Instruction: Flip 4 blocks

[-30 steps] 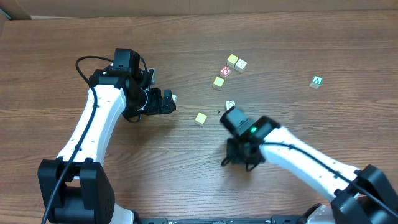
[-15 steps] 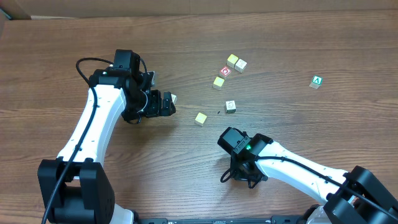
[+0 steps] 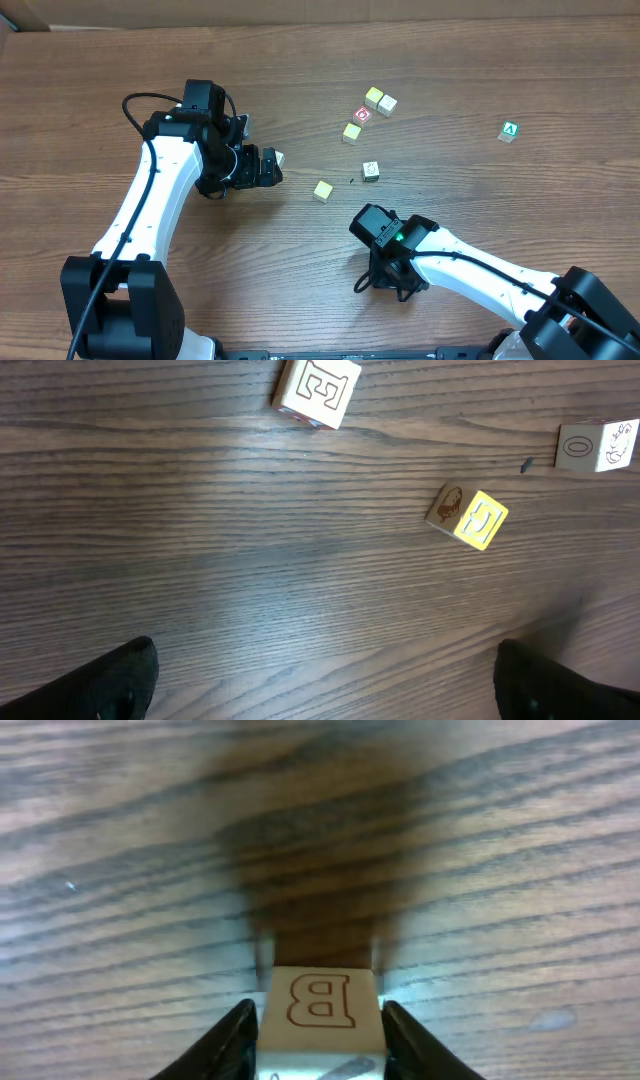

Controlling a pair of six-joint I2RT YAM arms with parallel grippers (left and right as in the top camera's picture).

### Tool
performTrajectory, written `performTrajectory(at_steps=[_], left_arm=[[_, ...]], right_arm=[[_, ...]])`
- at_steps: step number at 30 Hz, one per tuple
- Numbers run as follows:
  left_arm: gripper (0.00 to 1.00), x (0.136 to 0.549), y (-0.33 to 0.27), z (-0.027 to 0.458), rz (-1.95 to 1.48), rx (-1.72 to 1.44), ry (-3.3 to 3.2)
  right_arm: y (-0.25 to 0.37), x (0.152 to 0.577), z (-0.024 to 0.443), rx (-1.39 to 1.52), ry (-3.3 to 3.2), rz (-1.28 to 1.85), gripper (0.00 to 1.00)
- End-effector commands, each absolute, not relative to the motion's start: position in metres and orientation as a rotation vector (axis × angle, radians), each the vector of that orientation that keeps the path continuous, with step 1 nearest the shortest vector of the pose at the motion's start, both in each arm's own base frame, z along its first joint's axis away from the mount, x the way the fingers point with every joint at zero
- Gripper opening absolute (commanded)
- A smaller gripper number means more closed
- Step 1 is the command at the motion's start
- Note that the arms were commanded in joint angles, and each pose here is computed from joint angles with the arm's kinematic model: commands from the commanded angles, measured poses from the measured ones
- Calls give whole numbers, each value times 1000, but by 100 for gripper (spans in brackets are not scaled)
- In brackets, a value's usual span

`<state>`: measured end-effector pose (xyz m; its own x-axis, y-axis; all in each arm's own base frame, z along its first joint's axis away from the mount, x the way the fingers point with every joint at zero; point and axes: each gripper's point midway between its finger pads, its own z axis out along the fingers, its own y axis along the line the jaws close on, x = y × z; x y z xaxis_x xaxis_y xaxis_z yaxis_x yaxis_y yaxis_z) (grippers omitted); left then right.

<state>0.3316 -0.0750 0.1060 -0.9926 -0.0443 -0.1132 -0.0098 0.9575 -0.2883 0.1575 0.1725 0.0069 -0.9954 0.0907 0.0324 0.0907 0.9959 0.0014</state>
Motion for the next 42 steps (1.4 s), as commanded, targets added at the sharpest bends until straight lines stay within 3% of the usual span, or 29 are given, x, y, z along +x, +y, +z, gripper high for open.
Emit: performTrajectory(at_steps=[1,9,16,17,18,19,22,26,29,33,35,39,42], left_arm=[[100,337,-76,111,-459,-65,2976],[100,337,-76,111,-459,-65,2976],[100,338,-76,111,-458,-63,2971],[100,339,-76,111,-458,-62,2965],[100,340,-76,111,-458,-61,2962],[100,341,-76,111,-458,-61,2959],[100,340,-77,111,-463,-60,2961],[98,339,-111,115,-616,223,2907],[93,337,-136,106,-595,362,2904],[73,333,-166,80,-479,574,2911],[86,333,-178,69,-447,657,2901],[86,336,-192,47,-370,768,2886],[79,340,-194,35,-314,786,2884]], right_arm=[[173,161,10,-144,-3128,-4,48],[176,178,22,-162,-3180,1,56],[184,235,90,-249,-3289,-54,61],[186,244,105,-272,-3307,-85,65],[188,251,117,-292,-3320,-109,91],[189,258,131,-313,-3334,-137,100],[190,271,165,-372,-3358,-202,100],[181,275,198,-424,-3338,-294,100],[165,274,209,-500,-3328,-318,100],[140,265,227,-568,-3328,-353,100],[135,260,234,-570,-3335,-381,100],[129,249,247,-560,-3360,-422,100],[126,243,254,-561,-3371,-440,100]])
